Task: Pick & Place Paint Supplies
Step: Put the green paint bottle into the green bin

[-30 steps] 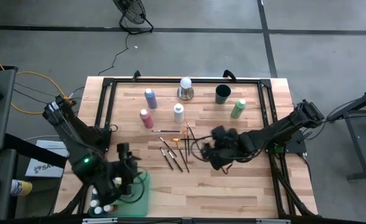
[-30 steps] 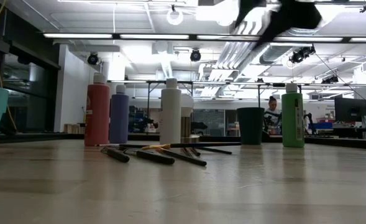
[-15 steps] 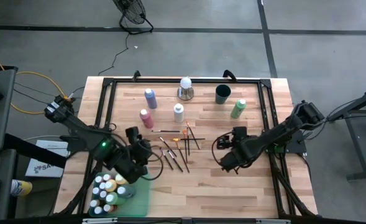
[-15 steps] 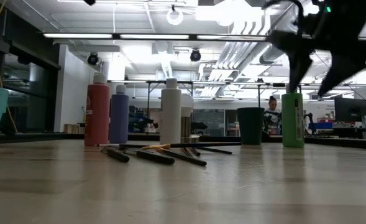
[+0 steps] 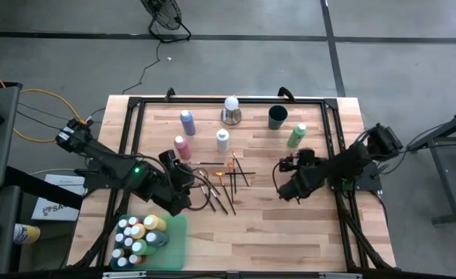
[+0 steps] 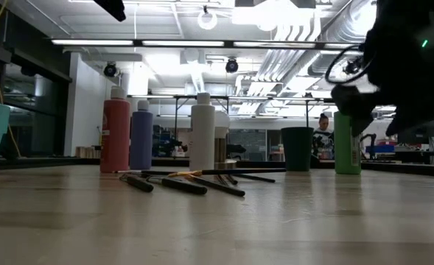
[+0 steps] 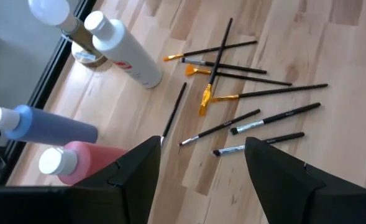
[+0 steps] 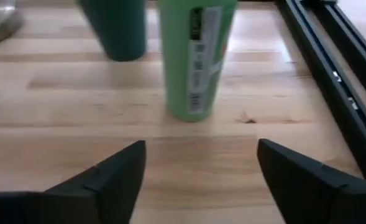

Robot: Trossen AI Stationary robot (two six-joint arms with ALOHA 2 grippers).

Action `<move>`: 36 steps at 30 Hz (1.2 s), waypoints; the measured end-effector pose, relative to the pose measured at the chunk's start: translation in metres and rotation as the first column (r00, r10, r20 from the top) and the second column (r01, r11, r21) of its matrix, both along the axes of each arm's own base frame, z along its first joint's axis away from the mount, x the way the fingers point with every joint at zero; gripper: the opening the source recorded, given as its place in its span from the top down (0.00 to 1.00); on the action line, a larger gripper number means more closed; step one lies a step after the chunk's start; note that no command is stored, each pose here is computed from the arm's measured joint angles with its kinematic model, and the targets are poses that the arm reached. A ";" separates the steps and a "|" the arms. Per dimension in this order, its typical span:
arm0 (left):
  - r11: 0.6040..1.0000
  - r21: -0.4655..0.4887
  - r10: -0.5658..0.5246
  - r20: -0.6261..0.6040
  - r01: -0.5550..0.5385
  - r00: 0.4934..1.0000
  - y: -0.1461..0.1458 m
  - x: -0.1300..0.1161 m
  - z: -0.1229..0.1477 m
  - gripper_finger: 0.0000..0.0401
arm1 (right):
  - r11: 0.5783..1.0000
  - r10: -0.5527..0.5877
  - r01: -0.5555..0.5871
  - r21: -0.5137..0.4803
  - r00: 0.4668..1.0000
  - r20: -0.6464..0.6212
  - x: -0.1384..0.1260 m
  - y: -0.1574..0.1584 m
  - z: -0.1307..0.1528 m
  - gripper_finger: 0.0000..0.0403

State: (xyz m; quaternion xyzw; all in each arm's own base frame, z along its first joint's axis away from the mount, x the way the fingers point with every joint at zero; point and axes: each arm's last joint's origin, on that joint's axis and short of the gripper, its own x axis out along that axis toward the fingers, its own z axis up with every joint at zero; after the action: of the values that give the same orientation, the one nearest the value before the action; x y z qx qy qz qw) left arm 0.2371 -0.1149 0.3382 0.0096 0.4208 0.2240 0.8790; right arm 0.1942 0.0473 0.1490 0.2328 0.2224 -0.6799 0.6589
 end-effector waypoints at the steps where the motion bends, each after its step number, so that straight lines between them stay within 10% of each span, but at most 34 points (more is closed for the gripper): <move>1: 1.000 -0.005 0.012 0.003 -0.012 1.000 0.001 0.001 0.000 0.43 | 1.000 -0.017 0.017 0.003 1.000 0.004 -0.001 -0.004 -0.003 0.22; 10: 0.996 -0.040 0.087 0.024 -0.086 0.996 0.009 0.004 0.000 0.43 | 0.999 0.025 -0.020 0.037 0.993 -0.118 0.007 -0.028 -0.011 0.03; 36: 0.986 -0.081 0.150 0.042 -0.146 0.988 0.013 0.006 0.000 0.43 | 0.983 -0.182 0.182 -0.001 0.982 -0.048 0.022 -0.113 -0.014 0.04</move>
State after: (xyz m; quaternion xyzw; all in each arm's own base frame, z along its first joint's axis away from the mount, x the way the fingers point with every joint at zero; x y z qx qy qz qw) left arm 0.2429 -0.1019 0.3378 -0.0612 0.4075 0.2724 0.8695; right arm 0.2163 -0.0653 0.1353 0.2368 0.2171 -0.7422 0.5881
